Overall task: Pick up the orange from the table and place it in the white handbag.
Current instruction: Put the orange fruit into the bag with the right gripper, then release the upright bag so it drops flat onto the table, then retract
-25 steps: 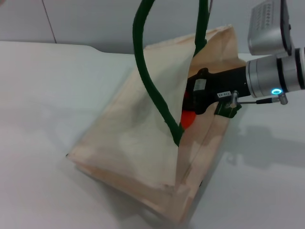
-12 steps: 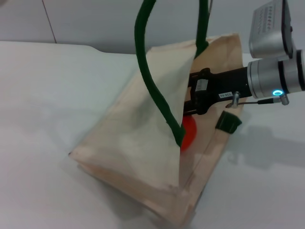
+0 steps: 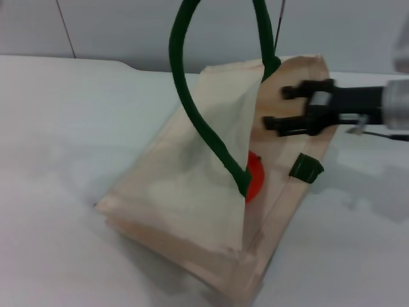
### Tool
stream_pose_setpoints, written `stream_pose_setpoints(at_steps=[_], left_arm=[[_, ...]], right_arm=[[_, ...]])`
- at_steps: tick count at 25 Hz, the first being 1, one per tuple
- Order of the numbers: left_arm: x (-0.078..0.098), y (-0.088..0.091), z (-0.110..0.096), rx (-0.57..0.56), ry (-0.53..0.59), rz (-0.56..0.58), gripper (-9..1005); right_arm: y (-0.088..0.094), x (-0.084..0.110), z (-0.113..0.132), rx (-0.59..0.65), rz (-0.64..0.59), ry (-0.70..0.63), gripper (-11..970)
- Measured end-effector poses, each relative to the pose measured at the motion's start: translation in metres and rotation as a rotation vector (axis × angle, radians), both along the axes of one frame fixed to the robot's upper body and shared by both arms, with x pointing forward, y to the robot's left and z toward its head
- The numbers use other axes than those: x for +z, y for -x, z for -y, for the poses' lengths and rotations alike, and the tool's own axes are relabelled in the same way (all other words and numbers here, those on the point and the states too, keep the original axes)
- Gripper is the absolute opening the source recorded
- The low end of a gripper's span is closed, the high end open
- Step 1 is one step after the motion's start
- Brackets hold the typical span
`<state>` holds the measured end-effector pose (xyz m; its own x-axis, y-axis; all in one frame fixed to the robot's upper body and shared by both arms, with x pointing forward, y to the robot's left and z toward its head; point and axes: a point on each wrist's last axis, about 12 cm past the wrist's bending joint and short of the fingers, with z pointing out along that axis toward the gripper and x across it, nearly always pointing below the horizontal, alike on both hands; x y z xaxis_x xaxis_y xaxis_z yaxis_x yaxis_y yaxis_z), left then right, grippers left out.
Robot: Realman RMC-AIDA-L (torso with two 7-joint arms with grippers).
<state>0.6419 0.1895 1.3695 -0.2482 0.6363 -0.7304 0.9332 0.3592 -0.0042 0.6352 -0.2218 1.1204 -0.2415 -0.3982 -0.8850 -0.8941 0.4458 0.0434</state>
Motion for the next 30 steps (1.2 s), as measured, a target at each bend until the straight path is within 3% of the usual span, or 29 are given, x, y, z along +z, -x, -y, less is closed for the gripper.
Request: stream_pose_setpoints(at_steps=[6,13,21,30], left_arm=[[-0.009,0.0,-0.013,0.027,0.025,-0.005,143],[-0.018,0.0,-0.027,0.058,0.047,-0.015,142],[-0.024,-0.001,-0.028,0.056,0.047,-0.025,142],[-0.03,-0.005,-0.024,0.043,0.045,-0.035,143]], right_arm=[[0.017,-0.009,0.06,-0.212,0.03,-0.065,893],[0.025,-0.009,0.097,-0.376,0.052,-0.15,893],[0.029,-0.013,0.12,-0.547,0.119,-0.216,893],[0.028,-0.03,0.123,-0.679,0.169,-0.24,893]])
